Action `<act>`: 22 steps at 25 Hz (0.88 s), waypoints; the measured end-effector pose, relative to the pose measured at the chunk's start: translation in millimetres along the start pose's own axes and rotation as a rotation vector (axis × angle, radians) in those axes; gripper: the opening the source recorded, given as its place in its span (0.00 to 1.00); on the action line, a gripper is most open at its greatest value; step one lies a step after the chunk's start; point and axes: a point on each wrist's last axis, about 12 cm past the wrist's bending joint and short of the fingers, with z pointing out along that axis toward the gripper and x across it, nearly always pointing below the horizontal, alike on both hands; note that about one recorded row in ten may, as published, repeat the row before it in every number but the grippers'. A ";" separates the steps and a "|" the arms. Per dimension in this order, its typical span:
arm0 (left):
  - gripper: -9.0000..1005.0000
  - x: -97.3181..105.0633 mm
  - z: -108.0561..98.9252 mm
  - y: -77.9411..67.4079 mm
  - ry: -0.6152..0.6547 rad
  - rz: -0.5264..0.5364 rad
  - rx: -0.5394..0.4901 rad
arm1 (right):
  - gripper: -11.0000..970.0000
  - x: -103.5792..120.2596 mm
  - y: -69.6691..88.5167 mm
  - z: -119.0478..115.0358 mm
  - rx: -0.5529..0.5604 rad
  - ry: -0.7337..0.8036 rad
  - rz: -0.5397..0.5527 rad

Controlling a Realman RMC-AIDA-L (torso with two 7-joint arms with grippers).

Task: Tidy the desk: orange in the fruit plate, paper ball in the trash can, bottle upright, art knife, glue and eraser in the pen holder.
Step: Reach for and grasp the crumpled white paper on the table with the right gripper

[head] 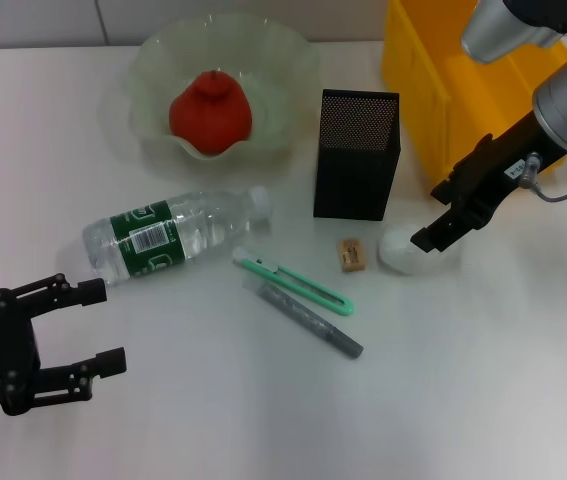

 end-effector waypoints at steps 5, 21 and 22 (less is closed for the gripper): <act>0.83 0.0 0.6 -0.1 -0.001 -0.001 0.002 | 0.77 0.4 -0.6 1.0 0.003 0.000 0.002; 0.83 0.0 1.1 0.3 0.000 0.004 0.000 | 0.77 -0.2 1.0 36.0 0.028 0.009 -0.029; 0.83 0.0 1.1 0.3 -0.001 0.005 0.000 | 0.77 -0.1 1.6 37.7 0.026 0.007 -0.031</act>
